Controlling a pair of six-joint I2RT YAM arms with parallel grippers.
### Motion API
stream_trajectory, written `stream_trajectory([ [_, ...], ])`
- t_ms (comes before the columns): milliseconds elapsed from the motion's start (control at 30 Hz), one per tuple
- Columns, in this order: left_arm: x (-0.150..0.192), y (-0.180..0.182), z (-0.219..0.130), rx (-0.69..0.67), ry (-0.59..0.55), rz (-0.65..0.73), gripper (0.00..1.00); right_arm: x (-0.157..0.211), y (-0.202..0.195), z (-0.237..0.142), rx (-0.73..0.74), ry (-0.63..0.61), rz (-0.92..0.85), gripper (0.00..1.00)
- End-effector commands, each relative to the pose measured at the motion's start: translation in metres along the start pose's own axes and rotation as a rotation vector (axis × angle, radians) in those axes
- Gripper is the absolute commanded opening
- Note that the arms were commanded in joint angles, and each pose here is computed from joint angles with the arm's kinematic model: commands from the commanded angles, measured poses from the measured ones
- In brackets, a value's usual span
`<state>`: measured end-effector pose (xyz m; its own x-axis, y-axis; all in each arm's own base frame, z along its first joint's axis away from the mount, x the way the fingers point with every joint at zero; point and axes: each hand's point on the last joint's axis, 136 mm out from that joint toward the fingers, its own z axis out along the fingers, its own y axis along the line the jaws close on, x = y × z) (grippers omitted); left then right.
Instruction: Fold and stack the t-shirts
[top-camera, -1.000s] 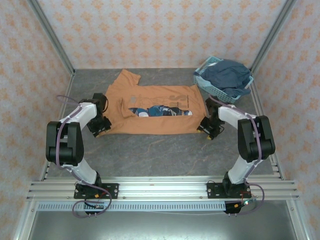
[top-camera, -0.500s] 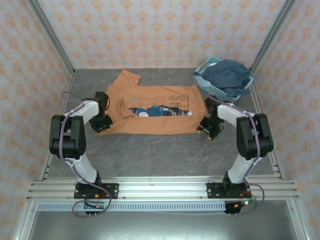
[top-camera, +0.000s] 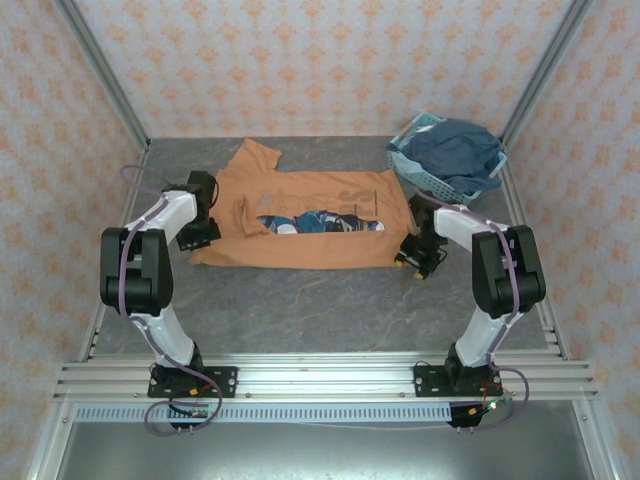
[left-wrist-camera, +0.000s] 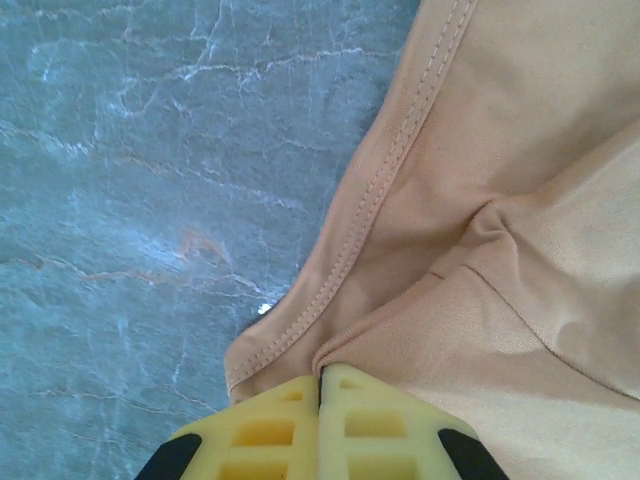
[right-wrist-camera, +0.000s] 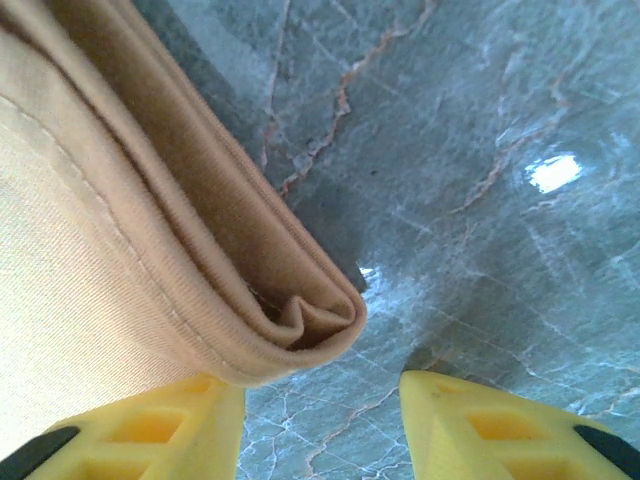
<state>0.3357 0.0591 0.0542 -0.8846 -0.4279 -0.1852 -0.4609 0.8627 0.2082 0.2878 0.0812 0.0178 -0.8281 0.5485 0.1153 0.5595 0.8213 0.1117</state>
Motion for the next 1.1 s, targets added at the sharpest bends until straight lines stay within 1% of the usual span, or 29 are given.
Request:
stream_trajectory([
  [0, 0.000, 0.014, 0.004, -0.094, 0.041, 0.086, 0.00, -0.015, -0.016, 0.008, 0.091, -0.043, -0.009, 0.45],
  [67, -0.001, 0.013, 0.008, -0.102, 0.055, 0.093, 0.02, -0.016, -0.014, 0.007, 0.083, -0.040, -0.011, 0.45],
  [200, -0.001, 0.016, 0.006, -0.128, 0.068, 0.070, 0.23, -0.018, -0.009, 0.001, 0.068, -0.048, -0.017, 0.46],
  [300, -0.002, 0.025, -0.017, -0.144, 0.007, 0.012, 0.35, -0.018, -0.006, -0.010, 0.054, -0.061, -0.024, 0.46],
  [367, 0.003, 0.026, -0.038, -0.131, -0.043, -0.015, 0.37, -0.018, -0.005, -0.022, 0.041, -0.084, -0.029, 0.47],
  [433, 0.013, 0.024, -0.054, -0.104, -0.060, -0.045, 0.37, -0.018, -0.006, -0.031, 0.031, -0.108, -0.030, 0.48],
  [467, 0.021, 0.018, -0.056, -0.055, -0.046, -0.070, 0.37, -0.016, -0.006, -0.036, 0.024, -0.117, -0.032, 0.48],
  [500, 0.030, 0.011, -0.054, 0.001, -0.023, -0.099, 0.36, -0.015, -0.005, -0.039, 0.014, -0.124, -0.032, 0.48],
  [600, 0.044, -0.009, -0.045, 0.109, 0.038, -0.180, 0.32, -0.013, 0.003, -0.043, -0.022, -0.137, -0.041, 0.48],
  [667, 0.045, -0.023, -0.037, 0.166, 0.068, -0.218, 0.28, -0.014, 0.011, -0.043, -0.039, -0.141, -0.051, 0.47],
  [733, 0.041, -0.033, -0.031, 0.193, 0.088, -0.241, 0.26, -0.015, 0.019, -0.042, -0.049, -0.139, -0.055, 0.46],
  [833, 0.033, -0.034, -0.019, 0.156, 0.097, -0.244, 0.24, -0.018, 0.031, -0.037, -0.068, -0.132, -0.046, 0.43],
  [933, 0.028, -0.021, -0.002, 0.072, 0.107, -0.225, 0.21, -0.025, 0.040, -0.027, -0.077, -0.135, -0.034, 0.36],
  [1000, 0.027, -0.012, 0.009, 0.028, 0.110, -0.210, 0.20, -0.030, 0.039, -0.020, -0.056, -0.140, -0.029, 0.31],
  [1067, 0.030, -0.005, 0.021, 0.003, 0.121, -0.198, 0.19, -0.034, 0.034, -0.010, -0.020, -0.141, -0.026, 0.28],
])
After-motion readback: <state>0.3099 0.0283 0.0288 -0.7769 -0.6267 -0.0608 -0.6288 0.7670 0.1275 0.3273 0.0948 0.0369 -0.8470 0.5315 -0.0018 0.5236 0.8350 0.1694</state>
